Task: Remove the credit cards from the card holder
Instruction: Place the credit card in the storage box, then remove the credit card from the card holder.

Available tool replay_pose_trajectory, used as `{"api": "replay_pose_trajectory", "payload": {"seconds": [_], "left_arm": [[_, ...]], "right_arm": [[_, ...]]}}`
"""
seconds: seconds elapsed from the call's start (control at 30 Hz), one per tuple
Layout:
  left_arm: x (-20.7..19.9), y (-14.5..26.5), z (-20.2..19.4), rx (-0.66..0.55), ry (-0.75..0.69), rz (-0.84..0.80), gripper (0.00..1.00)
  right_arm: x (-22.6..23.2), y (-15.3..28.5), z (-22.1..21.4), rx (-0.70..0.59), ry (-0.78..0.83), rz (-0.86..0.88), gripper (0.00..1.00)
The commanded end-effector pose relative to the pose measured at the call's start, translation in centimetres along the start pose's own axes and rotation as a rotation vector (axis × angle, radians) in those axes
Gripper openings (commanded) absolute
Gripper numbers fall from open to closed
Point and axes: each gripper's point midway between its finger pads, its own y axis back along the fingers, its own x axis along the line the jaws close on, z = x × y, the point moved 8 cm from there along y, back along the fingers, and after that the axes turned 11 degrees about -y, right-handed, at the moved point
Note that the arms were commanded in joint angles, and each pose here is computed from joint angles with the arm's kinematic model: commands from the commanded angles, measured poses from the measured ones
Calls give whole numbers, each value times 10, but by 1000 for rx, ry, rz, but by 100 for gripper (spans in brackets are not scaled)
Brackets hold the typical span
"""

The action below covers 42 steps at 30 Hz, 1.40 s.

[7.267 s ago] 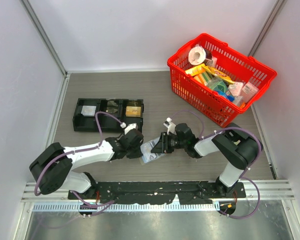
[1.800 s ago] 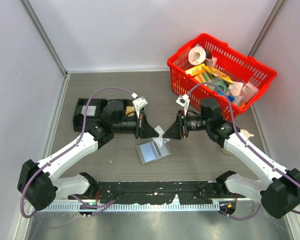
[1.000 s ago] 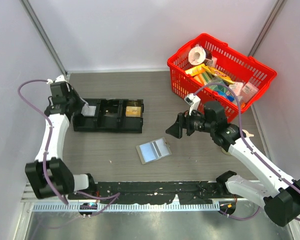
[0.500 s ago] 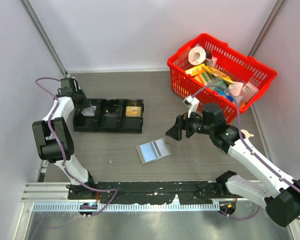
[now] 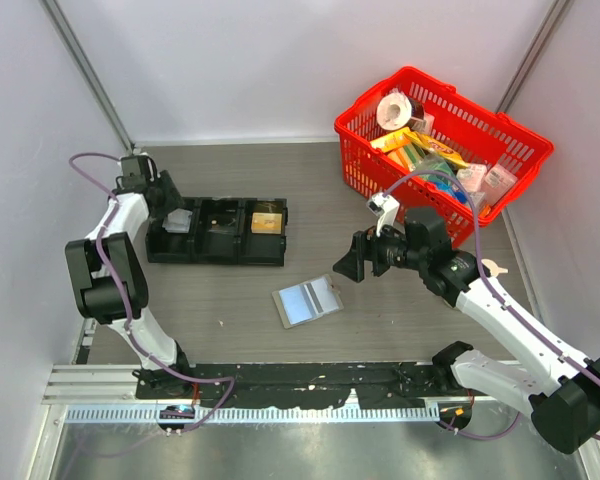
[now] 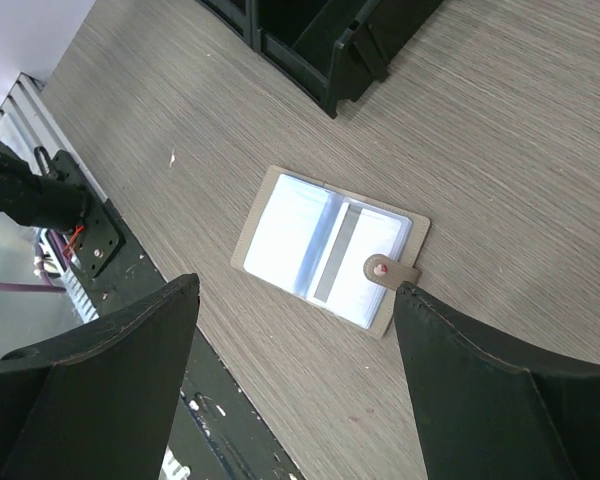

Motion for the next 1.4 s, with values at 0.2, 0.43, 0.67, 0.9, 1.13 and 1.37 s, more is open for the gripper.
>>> {"api": "replay_pose_trajectory", "payload": {"seconds": [0.2,0.43,0.67,0.9,1.13,1.37], "left_arm": [[-5,84,41,-119,-53,191,78],[-77,130,17,-143,-135,74,77],[-161,155,-74,-84,-187,-226,69],[-215,175,-162,23,-225,-434,60],[-249,164,-222,114,-277,-499,50],[-245,138,-252,192,-307,-440,42]], "right_arm": [[-8,-5,4,17,-6,-85,82],[-6,-15,3,41,-3,-94,79],[3,-41,-14,111,33,-132,69],[16,-71,-39,200,72,-169,66],[-2,-93,-65,284,66,-282,66],[-20,-104,-83,348,61,-356,63]]}}
